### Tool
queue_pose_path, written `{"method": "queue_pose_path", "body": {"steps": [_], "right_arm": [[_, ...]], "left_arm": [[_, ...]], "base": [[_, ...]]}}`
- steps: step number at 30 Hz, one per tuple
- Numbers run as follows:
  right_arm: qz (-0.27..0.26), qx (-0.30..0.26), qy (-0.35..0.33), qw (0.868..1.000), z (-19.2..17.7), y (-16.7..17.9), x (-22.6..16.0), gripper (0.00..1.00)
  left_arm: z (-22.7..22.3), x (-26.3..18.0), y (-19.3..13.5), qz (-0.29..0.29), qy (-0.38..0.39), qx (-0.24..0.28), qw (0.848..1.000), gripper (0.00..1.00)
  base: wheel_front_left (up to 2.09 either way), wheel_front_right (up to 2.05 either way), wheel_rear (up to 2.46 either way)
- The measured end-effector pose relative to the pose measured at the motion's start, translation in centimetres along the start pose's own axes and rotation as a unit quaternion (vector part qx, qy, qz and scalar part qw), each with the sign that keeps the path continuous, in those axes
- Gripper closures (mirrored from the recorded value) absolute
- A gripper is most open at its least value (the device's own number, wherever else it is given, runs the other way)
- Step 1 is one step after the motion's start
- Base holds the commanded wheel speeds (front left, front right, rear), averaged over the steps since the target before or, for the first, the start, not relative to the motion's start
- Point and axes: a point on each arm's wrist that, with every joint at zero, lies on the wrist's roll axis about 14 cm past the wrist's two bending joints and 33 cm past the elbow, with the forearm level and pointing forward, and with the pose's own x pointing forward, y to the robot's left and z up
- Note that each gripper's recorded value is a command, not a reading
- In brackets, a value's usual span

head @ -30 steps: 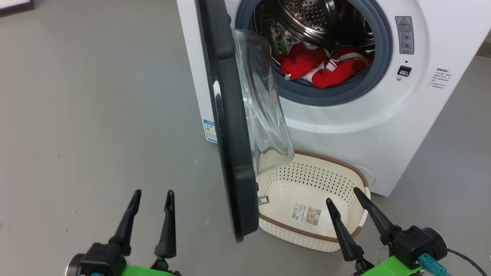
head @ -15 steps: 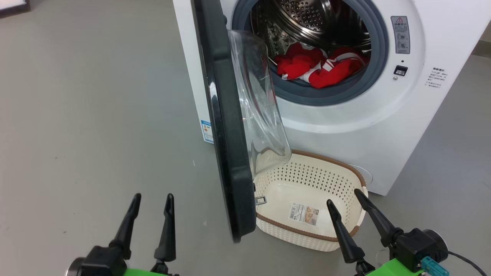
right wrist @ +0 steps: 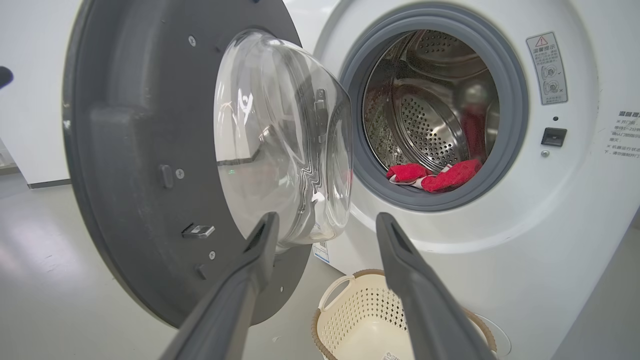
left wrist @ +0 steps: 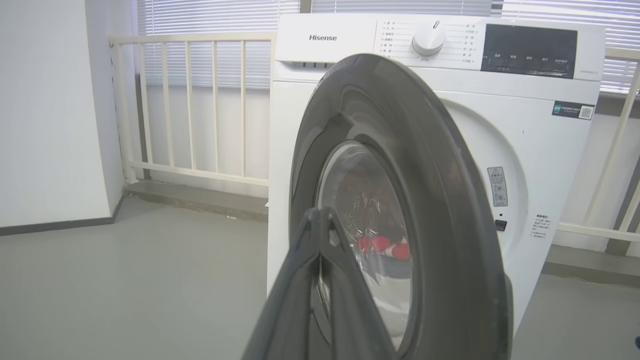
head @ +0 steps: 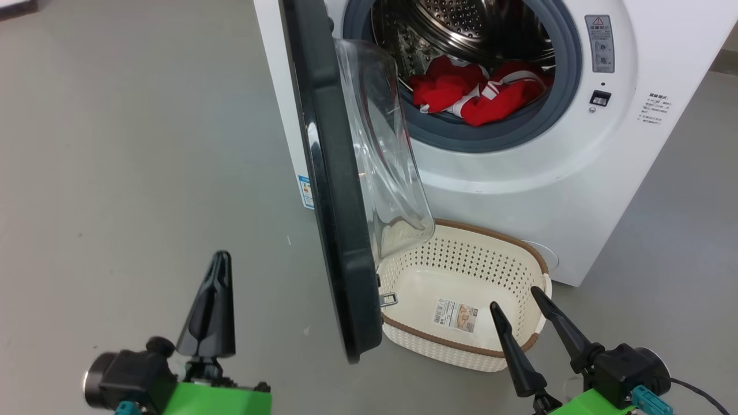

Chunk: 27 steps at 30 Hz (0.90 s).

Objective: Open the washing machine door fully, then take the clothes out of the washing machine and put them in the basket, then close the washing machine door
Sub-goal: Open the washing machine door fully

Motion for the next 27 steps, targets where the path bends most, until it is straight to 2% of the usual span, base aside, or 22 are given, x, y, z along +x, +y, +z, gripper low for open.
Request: {"method": "queue_pose_path", "body": {"steps": [7, 15, 20, 27], "right_arm": [[0.000, 0.001, 0.002, 1.000, -0.1, 0.1, -0.1, 0.00], [-0.003, 0.003, 0.004, 1.000, -0.3, -0.1, -0.4, 0.00], [-0.007, 0.004, 0.006, 1.000, -0.5, -0.4, -0.5, 0.00], [-0.012, 0.005, 0.007, 1.000, -0.6, -0.6, -0.6, 0.00]], "left_arm": [[5.0, 1.7, -2.4, -0.034, -0.081, -0.004, 0.996, 1.00], [8.2, 2.3, -5.6, -0.080, -0.131, -0.018, 0.988, 1.00], [8.9, 2.2, -8.1, -0.120, -0.133, -0.026, 0.984, 1.00], [7.5, 1.8, -11.8, -0.185, -0.093, -0.038, 0.978, 1.00]], "base": [[0.00, 0.00, 0.00], [0.00, 0.00, 0.00], [0.00, 0.00, 0.00], [0.00, 0.00, 0.00]]}}
